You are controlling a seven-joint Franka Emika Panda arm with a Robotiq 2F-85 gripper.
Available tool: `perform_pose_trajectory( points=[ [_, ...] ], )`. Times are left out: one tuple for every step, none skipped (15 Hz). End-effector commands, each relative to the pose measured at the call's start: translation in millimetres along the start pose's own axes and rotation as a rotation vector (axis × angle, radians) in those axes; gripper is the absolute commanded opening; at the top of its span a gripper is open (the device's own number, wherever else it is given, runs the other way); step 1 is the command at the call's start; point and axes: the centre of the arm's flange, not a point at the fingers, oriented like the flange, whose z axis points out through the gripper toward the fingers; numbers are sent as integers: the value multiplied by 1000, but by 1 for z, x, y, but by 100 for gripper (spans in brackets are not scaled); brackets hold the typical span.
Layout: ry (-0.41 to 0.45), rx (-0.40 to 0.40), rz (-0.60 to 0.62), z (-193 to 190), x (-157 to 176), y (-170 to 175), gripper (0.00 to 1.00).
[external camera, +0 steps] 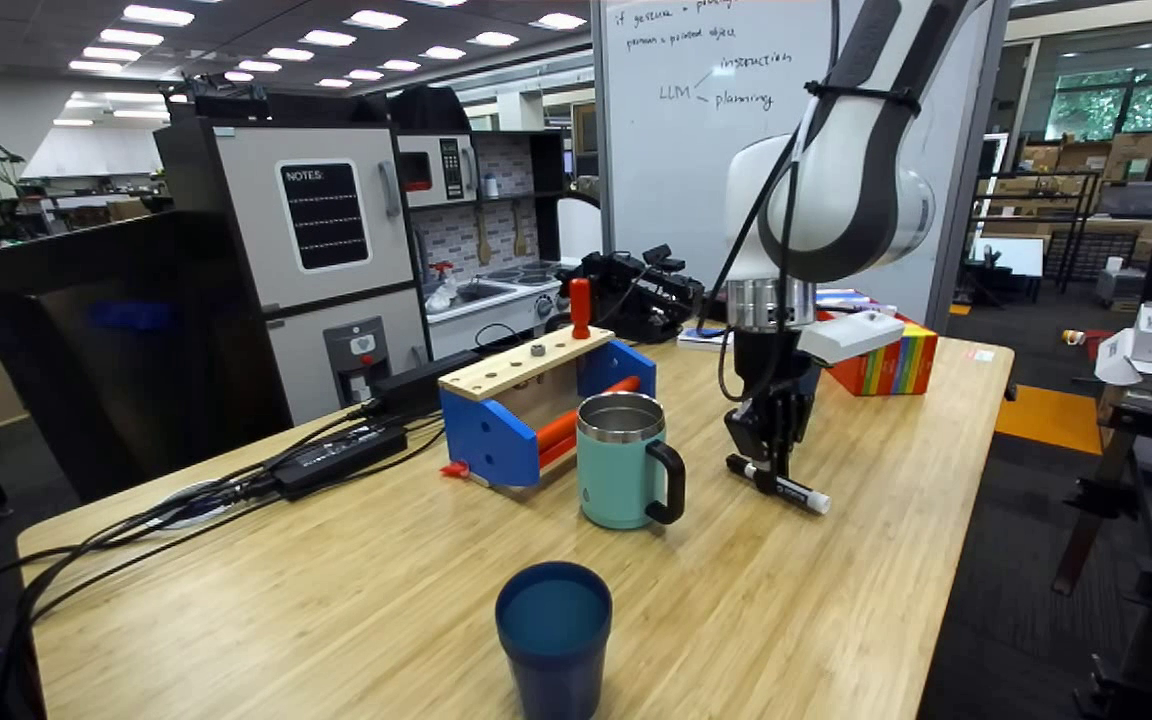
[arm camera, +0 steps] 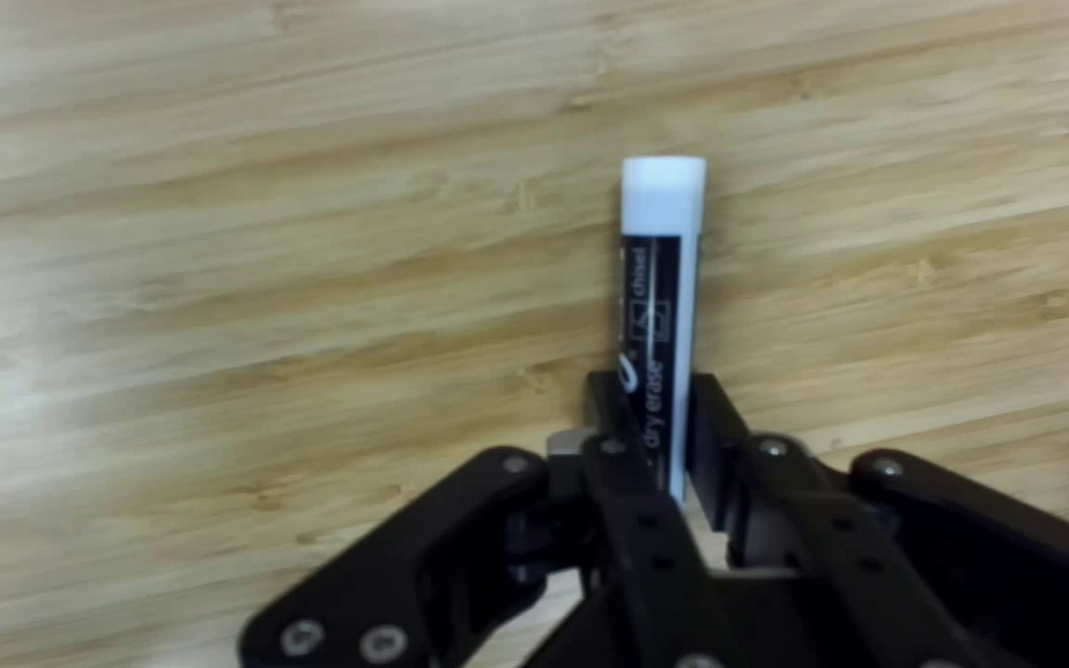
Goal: Put the marker inside the cup
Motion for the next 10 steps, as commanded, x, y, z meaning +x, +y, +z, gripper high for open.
perform_pose_trajectory(
  points=[
    [86,-48,60,-17,-32,16,5],
    [119,-63,79,-21,-40,22,5],
    [165,-85,108,-26,-48,27,5],
    [211,-104,134,-32,-55,32,5],
    [259,-122,161,-39,-62,36,5],
    [306,-135,187,-48,-71,41,5],
    [349,-146,209,-55,-78,44,5],
    [391,-159,233,-63,-85,47,5],
    [427,-169,251,-69,-92,52,5],
    [461,-191,268,-77,-97,52,5]
  ],
)
